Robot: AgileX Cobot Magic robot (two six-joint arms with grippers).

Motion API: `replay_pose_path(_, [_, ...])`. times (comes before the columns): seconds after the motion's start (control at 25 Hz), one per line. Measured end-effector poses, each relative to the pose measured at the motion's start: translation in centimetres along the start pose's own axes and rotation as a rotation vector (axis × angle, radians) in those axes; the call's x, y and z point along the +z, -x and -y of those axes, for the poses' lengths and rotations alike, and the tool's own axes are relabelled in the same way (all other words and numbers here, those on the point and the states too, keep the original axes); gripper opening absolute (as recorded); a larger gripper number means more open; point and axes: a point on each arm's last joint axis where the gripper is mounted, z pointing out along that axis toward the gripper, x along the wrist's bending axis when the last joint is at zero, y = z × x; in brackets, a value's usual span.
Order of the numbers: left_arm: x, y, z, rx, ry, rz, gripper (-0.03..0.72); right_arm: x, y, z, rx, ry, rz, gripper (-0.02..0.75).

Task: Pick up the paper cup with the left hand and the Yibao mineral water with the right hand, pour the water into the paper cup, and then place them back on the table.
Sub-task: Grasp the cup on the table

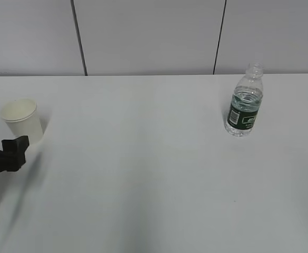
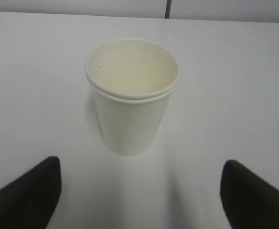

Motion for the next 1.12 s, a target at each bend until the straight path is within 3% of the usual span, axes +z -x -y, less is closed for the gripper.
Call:
replay_pose_path(0.44, [3.9, -0.2, 1.7, -0.006, -0.036, -0.014, 0.616, 0.0, 0.0, 0.0, 0.0, 0.0, 0.0, 0.585])
replay_pose_path(1.12, [8.0, -0.8, 1.0, -0.024, 0.054, -0.044, 0.619, 0.0, 0.0, 0.0, 0.002, 0.0, -0.005, 0.585])
